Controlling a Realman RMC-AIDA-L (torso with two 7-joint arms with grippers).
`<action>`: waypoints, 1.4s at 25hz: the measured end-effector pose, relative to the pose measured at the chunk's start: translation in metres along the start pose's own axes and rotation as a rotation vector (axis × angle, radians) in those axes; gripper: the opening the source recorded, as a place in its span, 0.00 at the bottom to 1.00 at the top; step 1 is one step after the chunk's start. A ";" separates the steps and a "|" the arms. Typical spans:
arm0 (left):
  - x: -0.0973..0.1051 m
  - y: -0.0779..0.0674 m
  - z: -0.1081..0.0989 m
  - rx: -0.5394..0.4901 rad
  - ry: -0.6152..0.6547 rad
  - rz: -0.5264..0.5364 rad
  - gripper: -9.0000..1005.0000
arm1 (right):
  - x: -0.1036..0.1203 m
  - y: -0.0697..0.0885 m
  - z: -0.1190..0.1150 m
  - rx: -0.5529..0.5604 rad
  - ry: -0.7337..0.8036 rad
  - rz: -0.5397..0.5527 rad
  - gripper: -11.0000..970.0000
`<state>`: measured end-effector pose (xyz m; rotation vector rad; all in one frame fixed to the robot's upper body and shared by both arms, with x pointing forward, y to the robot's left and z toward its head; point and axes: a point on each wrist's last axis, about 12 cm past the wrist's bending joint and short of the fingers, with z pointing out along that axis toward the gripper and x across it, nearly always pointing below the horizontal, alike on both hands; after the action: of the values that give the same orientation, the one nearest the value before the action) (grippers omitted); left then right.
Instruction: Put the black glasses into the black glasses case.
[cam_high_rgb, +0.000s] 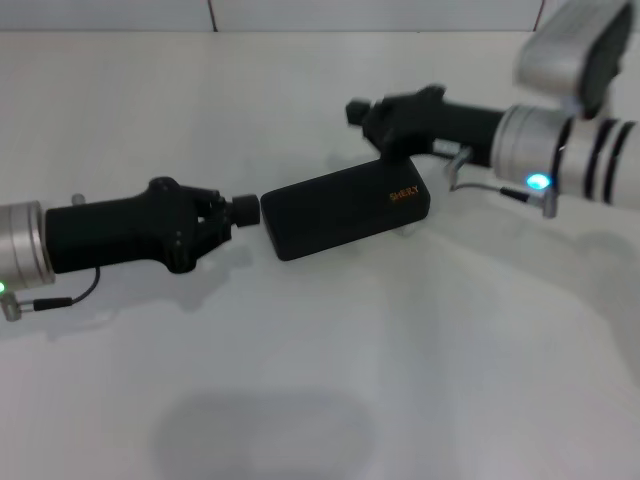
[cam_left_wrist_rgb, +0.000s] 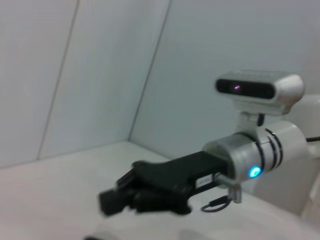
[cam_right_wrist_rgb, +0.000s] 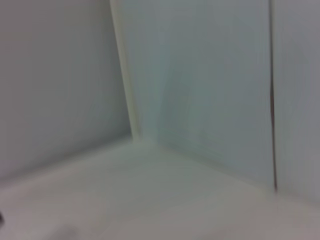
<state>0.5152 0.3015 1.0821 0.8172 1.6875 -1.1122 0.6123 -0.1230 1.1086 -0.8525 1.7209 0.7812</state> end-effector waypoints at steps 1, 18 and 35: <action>-0.001 0.000 -0.001 -0.005 -0.012 -0.001 0.01 | -0.004 -0.005 -0.005 -0.013 -0.038 0.013 0.03; -0.025 -0.002 -0.028 0.010 -0.063 -0.118 0.23 | 0.002 -0.033 -0.169 -0.448 -0.099 -0.046 0.33; -0.018 -0.018 -0.032 0.095 -0.073 -0.032 0.79 | 0.025 -0.008 -0.162 -0.546 -0.047 -0.058 0.81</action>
<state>0.4954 0.3239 1.1093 0.8017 1.6022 -1.2373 0.5323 -0.2648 1.1277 -1.2302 1.4487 1.2489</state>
